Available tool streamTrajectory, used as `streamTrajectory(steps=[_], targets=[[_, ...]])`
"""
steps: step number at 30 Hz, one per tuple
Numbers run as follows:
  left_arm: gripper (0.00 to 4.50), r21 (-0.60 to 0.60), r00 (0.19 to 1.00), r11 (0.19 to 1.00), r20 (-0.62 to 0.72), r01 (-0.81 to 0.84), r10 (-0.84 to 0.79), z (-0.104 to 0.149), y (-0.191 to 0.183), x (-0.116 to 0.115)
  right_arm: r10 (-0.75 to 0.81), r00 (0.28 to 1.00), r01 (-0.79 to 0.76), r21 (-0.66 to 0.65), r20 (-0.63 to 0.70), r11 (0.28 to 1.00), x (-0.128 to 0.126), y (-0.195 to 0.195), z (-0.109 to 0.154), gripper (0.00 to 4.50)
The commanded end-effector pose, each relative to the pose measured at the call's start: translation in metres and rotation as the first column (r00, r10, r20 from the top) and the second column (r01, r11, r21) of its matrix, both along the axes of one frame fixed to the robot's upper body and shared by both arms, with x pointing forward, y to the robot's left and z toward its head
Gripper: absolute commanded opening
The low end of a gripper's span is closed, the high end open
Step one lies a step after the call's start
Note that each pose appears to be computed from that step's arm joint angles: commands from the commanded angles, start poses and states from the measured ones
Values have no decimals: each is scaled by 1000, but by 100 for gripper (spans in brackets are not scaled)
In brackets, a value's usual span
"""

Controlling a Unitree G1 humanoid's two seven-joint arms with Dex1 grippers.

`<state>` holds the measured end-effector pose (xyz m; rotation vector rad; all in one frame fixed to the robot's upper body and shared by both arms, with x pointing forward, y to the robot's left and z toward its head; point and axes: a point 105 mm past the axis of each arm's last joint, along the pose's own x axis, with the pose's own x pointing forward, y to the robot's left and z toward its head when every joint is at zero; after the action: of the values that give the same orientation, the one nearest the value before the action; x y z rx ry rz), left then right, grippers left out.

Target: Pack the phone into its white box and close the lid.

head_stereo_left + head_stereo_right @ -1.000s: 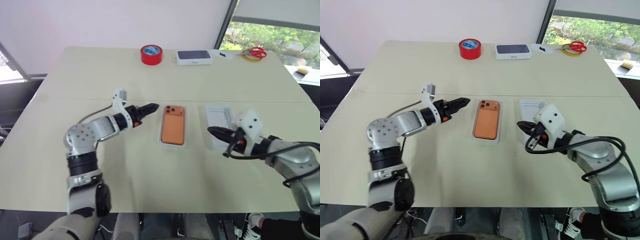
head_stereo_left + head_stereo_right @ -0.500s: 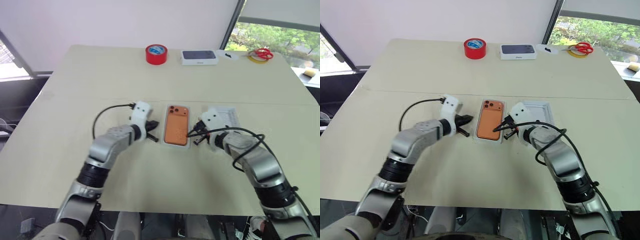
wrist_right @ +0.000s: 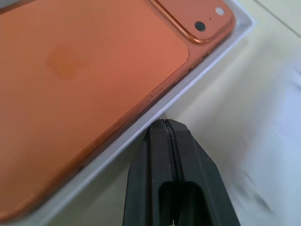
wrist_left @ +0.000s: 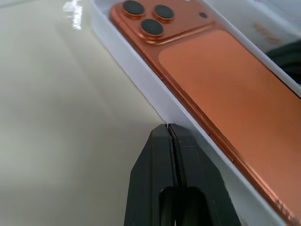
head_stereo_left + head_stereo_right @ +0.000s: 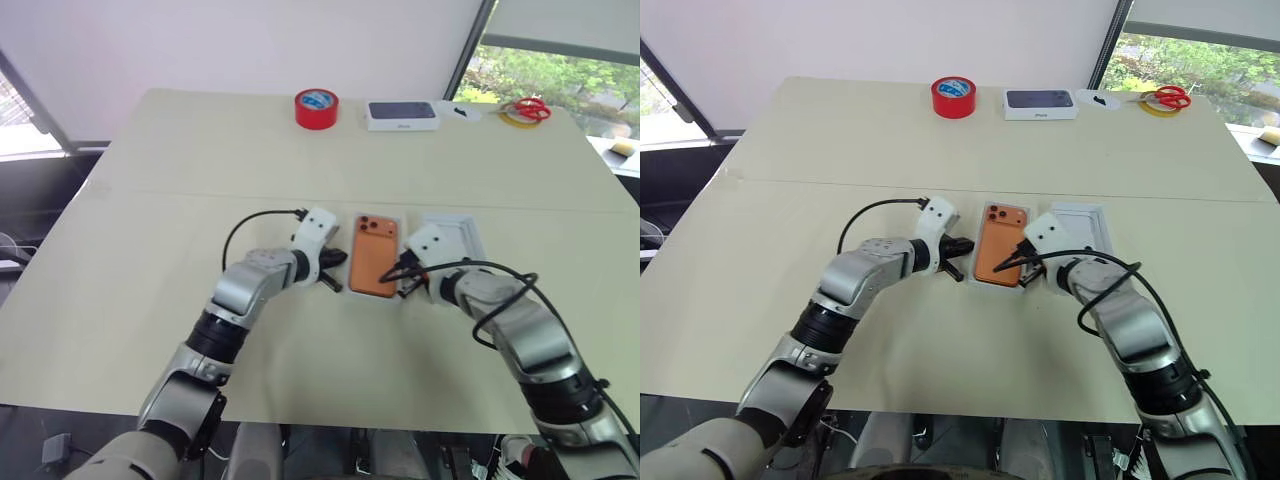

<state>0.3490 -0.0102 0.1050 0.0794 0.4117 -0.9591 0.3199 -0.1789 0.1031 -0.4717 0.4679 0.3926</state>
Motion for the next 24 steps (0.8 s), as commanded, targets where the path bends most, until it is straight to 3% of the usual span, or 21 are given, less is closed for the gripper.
streamTrajectory(steps=[1, 6, 12, 24], targets=[[4, -86, 967, 963, 20, 256, -255, 23, -59, -34, 56, 998, -57, 21, 35, 998, -14, 5, 16, 0], [4, -114, 934, 929, -24, 352, -357, 20, -93, -54, -15, 1000, 15, -12, -9, 1000, -40, -27, 14, 0], [4, -142, 909, 907, -74, 397, -409, 13, -107, -67, -78, 996, 77, -29, -53, 997, -63, -49, 7, 0], [4, -87, 914, 920, -118, 381, -389, -2, -84, -60, -112, 993, 110, -46, -43, 993, -63, -63, 9, 0]])
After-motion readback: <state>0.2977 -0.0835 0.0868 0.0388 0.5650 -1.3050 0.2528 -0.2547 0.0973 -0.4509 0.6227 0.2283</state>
